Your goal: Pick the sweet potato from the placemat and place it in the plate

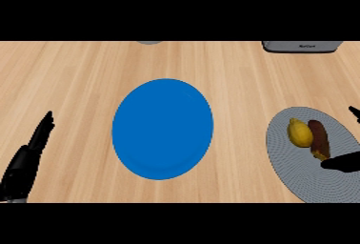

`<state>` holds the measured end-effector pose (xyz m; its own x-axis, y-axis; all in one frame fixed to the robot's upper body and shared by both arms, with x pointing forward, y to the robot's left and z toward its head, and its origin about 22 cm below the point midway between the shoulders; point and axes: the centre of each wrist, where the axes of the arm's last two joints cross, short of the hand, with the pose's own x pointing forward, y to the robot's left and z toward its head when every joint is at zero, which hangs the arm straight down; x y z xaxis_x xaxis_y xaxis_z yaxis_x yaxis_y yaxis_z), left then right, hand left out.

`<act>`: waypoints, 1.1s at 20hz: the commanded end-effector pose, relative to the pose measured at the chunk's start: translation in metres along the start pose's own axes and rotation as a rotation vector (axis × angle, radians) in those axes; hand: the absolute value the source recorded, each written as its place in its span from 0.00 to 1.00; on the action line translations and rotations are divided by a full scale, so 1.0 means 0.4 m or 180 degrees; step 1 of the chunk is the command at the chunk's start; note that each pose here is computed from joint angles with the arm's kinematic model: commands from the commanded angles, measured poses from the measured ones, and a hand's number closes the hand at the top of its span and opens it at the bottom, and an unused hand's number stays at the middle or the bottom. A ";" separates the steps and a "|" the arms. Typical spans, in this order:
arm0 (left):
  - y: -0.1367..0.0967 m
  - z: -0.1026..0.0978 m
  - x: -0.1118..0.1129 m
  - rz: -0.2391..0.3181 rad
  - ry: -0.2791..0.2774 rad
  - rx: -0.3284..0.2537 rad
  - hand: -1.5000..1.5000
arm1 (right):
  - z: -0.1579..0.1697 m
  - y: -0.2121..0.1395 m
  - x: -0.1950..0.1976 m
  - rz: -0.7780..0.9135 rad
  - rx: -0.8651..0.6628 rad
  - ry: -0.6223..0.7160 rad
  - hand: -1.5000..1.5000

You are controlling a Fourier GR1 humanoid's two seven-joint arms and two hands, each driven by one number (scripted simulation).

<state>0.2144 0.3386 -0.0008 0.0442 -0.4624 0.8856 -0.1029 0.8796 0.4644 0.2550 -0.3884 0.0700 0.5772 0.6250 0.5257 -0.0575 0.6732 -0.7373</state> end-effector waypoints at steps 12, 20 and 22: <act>0.041 0.022 0.015 -0.0074 0.0008 -0.0040 0.50 | -0.097 0.065 -0.071 0.0112 0.0391 0.0104 0.00; 0.038 -0.026 0.000 -0.0003 0.0022 -0.0021 0.50 | -0.149 0.105 -0.014 0.0114 0.0374 0.0137 0.00; 0.004 -0.023 0.018 -0.0012 -0.0025 0.0019 0.50 | -0.151 0.111 -0.035 0.0092 0.0420 0.0062 0.00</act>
<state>0.2183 0.3395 0.0015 0.0436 -0.4674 0.8830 -0.1030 0.8770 0.4693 0.2871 -0.3953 0.0125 0.5953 0.6347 0.4927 -0.1691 0.6984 -0.6954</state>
